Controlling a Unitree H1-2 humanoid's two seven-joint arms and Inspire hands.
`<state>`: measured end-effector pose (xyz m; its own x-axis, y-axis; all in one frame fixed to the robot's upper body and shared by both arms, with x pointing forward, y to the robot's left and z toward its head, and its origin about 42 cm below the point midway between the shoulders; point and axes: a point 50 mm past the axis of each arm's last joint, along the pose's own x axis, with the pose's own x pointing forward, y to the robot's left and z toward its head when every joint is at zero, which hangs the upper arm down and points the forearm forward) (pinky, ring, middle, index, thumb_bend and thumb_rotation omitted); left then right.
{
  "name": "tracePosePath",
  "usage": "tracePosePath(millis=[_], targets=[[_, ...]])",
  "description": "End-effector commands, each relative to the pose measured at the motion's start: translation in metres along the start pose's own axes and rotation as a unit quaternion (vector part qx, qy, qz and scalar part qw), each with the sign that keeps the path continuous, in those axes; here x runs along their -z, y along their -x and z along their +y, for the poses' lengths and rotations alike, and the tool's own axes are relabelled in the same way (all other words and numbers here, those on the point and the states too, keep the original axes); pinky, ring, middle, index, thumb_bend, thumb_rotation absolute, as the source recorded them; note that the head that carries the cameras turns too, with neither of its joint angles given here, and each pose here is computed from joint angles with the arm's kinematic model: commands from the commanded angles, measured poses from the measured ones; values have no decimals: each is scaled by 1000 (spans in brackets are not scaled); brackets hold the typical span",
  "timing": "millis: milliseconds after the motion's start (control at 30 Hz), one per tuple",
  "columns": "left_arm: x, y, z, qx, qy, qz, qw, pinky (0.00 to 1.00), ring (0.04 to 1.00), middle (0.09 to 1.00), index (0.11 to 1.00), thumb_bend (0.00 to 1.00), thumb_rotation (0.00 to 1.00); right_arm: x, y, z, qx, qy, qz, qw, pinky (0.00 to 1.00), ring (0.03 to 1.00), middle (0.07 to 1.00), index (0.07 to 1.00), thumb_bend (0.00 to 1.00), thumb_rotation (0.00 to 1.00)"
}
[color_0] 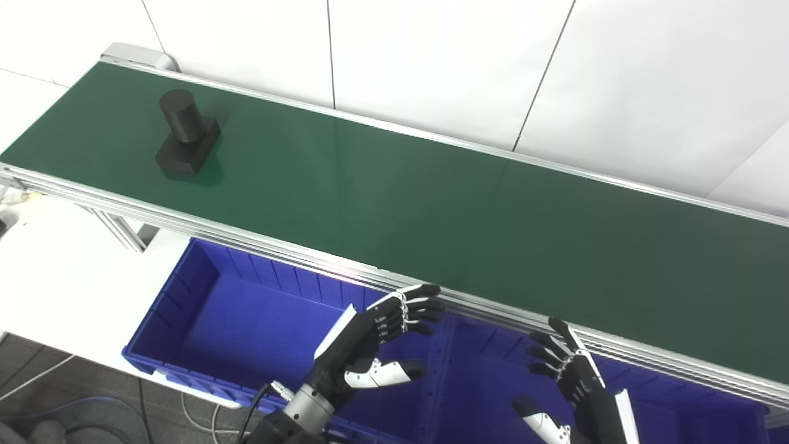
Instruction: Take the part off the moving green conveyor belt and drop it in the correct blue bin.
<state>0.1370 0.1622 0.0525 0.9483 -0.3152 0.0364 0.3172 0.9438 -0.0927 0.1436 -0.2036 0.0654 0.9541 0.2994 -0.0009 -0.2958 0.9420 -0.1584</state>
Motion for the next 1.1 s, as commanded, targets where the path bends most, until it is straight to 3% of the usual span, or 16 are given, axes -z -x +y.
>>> tracePosePath(millis=[0, 233, 567, 1067], targets=[[-7, -5, -2, -3, -7, -29, 1000, 709, 763, 794, 840, 813, 472, -9, -4, -3, 3, -1, -45, 999, 677, 765, 820, 907, 590, 429], [-4, -8, -3, -3, -3, -25, 1000, 707, 759, 790, 837, 792, 421, -5, -6, -4, 4, -3, -44, 999, 670, 758, 815, 903, 589, 406], [7, -11, -4, -2, -5, -25, 1000, 700, 753, 782, 832, 830, 454, 4, -7, -5, 3, -3, -46, 999, 661, 752, 813, 905, 578, 396], [16, -16, -1, 1, -11, -20, 1000, 674, 728, 761, 813, 815, 398, 12, -12, -4, 3, -2, -39, 999, 639, 736, 802, 898, 579, 389]])
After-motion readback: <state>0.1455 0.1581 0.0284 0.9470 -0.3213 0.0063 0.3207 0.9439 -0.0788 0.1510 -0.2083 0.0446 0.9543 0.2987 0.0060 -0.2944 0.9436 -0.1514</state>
